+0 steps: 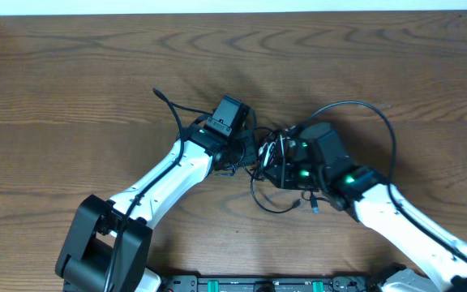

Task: Untangle cables
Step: 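Pull the right gripper rightward with cables, left gripper holding its side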

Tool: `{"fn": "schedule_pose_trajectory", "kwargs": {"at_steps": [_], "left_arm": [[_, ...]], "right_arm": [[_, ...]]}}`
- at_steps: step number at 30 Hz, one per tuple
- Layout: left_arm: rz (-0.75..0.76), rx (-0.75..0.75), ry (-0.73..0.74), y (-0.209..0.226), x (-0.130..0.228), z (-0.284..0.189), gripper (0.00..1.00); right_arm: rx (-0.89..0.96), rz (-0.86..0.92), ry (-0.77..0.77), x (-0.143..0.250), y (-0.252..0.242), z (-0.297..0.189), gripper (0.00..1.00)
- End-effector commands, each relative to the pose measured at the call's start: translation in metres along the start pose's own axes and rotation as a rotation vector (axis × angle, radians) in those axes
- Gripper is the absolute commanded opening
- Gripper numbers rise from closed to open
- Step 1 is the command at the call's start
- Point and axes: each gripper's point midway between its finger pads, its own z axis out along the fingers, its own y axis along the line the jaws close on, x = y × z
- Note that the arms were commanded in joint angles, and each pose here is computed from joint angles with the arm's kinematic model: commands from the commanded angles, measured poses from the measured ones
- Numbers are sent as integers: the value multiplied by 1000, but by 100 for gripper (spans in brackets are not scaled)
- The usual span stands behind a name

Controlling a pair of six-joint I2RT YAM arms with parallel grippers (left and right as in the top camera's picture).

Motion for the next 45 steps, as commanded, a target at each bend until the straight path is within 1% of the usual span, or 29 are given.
{"fn": "schedule_pose_trajectory", "kwargs": {"at_steps": [1,4,7,9,12,15,17,19,20,21,22,23,24,25,26,29,30,31,32,35,36,38,40,41,43,45], "left_arm": [[4,-12,-8,2,-2,1,22],[5,-12,-8,2,-2,2,22],[5,-12,-7,2,-2,2,22],[5,-12,-8,2,-2,2,22],[5,-11,-7,2,-2,2,22],[5,-3,0,0,-1,2,22],[6,0,4,0,0,2,22],[7,17,19,-3,3,2,22],[7,26,27,-5,4,2,22],[8,34,35,-6,6,1,22],[8,31,36,-6,6,1,22],[15,30,36,-5,6,1,22],[33,30,36,-5,6,1,25],[62,27,32,-4,5,1,32],[99,3,14,1,1,1,48],[65,-78,-25,23,-11,-2,68],[43,-102,-35,32,-15,-4,72],[8,-120,-42,41,-20,-6,78],[-27,-129,-46,47,-23,-8,80],[-198,-137,-48,67,-32,-15,82],[-242,-117,-35,69,-32,-16,82],[-279,-15,26,58,-29,-19,82],[-245,87,81,43,-25,-21,82],[-178,157,112,31,-21,-23,82],[-113,225,148,19,-14,-26,82],[-80,272,175,10,-9,-28,82]], "right_arm": [[38,17,-9,1,-6,22,22],[-43,-12,10,1,9,35,16],[-105,-40,-10,-5,23,37,15],[-113,-49,-34,-11,26,36,16],[-57,-42,-77,-18,16,37,22],[-48,-42,-85,-19,14,37,28],[-51,-45,-86,-19,15,37,29],[-52,-56,-87,-19,16,38,24],[-44,-54,-92,-20,14,38,18],[-30,-51,-100,-21,11,38,8],[-18,-50,-108,-22,9,39,2],[-1,-47,-119,-24,6,40,1],[17,-44,-131,-26,2,40,1],[36,-40,-141,-28,-2,41,1],[75,-31,-157,-30,-10,40,1],[155,12,-179,-31,-27,38,1],[190,27,-186,-32,-35,36,1],[221,34,-191,-32,-42,35,1],[246,39,-194,-32,-47,33,1],[309,74,-201,-31,-62,29,1],[315,80,-203,-32,-65,28,1],[318,85,-207,-33,-67,28,1],[318,88,-211,-35,-68,28,1],[325,90,-218,-37,-70,29,1],[364,91,-231,-38,-79,30,1],[395,94,-230,-37,-88,35,1]]}}
